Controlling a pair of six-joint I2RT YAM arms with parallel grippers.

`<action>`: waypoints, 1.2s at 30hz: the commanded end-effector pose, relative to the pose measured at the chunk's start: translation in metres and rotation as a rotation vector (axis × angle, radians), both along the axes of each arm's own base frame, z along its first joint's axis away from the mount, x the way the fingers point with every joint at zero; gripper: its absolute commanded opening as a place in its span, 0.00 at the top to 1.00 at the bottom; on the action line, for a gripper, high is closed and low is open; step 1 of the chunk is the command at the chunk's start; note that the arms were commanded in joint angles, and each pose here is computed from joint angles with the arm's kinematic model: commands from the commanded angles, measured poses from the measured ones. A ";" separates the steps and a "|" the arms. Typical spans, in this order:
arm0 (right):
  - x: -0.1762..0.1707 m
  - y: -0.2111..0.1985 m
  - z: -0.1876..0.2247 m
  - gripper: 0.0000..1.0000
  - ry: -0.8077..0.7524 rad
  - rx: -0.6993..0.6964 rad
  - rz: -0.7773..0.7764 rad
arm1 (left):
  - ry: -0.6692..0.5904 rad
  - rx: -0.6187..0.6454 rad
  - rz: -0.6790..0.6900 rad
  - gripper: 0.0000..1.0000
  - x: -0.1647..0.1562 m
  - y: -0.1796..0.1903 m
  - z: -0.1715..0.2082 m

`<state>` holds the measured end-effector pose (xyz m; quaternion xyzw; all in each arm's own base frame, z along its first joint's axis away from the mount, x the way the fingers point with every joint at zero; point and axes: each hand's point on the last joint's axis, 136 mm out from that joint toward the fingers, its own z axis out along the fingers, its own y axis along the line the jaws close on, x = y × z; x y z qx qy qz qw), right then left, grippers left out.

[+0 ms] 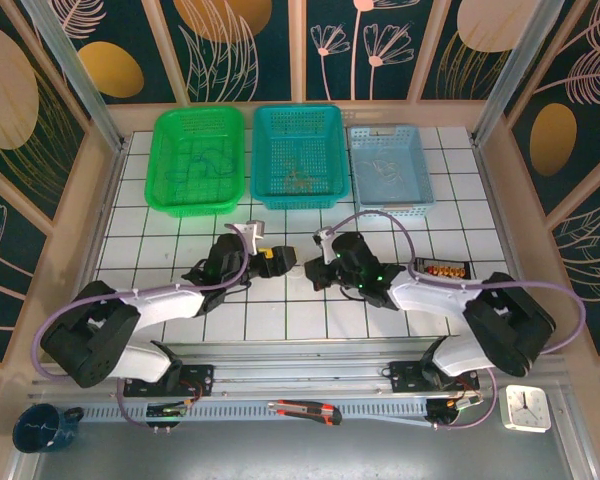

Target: Untangle the cables

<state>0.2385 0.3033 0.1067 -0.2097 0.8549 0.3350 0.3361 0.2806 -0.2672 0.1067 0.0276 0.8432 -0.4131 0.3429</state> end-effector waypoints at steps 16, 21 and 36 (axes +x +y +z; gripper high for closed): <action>-0.004 0.000 0.039 1.00 -0.036 0.060 0.000 | -0.059 -0.202 -0.098 0.56 0.002 -0.028 0.038; -0.003 -0.001 0.041 1.00 -0.042 0.064 -0.007 | -0.059 -0.246 -0.118 0.59 0.000 -0.032 0.044; 0.006 -0.030 0.026 1.00 -0.042 0.019 -0.098 | -0.096 -0.256 -0.031 1.00 0.011 -0.022 0.057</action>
